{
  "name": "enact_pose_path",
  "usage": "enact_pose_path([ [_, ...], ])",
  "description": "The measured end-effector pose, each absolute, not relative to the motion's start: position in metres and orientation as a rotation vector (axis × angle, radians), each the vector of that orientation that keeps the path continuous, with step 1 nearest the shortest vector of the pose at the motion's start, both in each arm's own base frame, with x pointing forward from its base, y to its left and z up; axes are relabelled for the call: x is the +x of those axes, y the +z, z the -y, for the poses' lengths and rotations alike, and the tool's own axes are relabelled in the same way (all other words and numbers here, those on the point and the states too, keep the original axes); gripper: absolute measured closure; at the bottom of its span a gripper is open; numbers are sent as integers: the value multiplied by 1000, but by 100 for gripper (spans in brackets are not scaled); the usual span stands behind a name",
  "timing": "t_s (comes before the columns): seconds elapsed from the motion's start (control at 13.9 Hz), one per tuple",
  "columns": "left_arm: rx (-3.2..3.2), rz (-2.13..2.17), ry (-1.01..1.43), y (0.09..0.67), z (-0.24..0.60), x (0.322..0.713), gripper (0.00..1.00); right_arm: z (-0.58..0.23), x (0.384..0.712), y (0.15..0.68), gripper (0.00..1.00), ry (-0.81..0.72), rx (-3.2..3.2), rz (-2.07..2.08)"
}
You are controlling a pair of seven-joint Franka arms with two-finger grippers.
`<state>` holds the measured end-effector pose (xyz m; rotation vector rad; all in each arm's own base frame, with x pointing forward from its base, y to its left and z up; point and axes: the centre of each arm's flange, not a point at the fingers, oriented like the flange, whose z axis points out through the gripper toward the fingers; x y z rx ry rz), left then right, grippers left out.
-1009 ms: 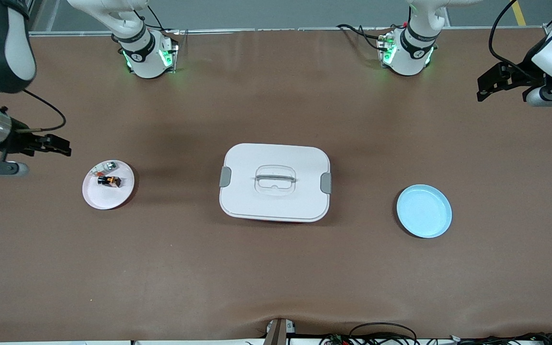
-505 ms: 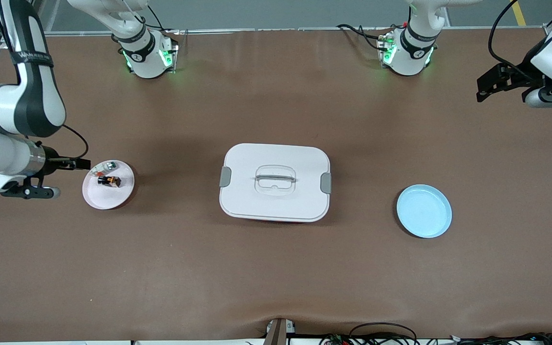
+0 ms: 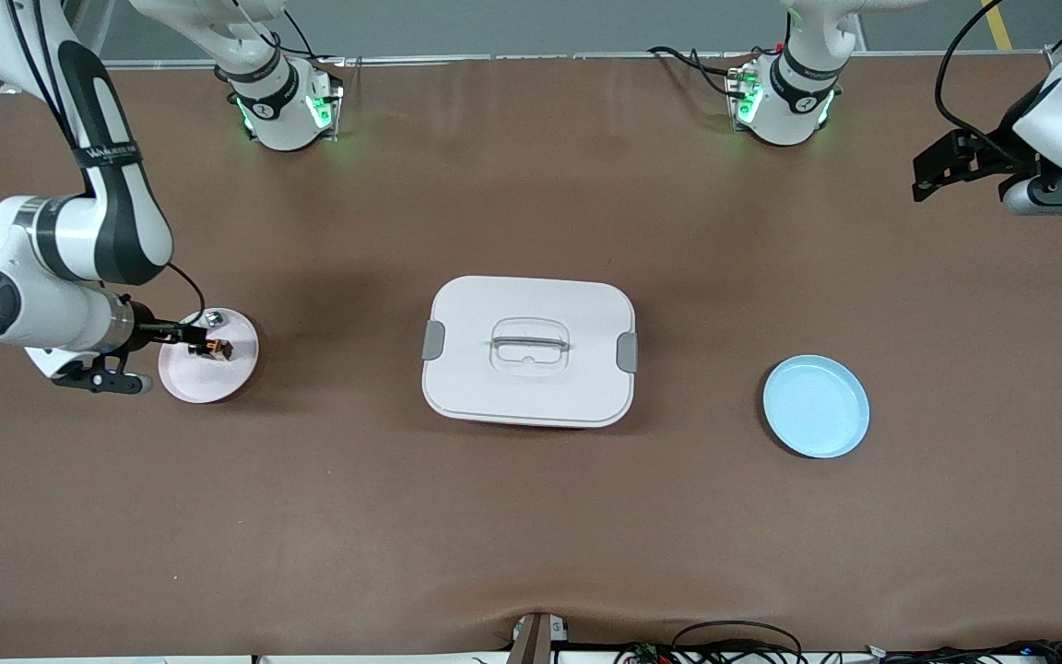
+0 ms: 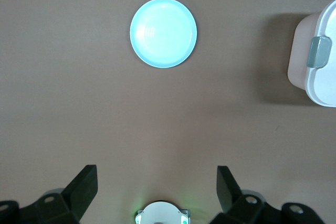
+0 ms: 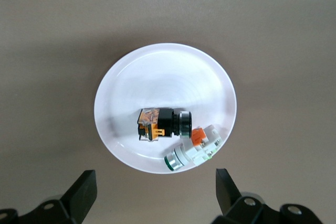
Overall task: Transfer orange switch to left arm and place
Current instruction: 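Move the right gripper over the white plate toward the orange switch, then lower the right gripper and grasp the black-orange switch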
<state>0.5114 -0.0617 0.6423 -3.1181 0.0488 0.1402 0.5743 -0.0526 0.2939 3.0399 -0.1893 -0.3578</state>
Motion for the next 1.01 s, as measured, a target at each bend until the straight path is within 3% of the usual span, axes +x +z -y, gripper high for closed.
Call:
enact_pose_path([
  [1.01, -3120, -49, 123, 639, 62, 514, 0, 62, 574, 218, 0, -421, 3029, 204],
])
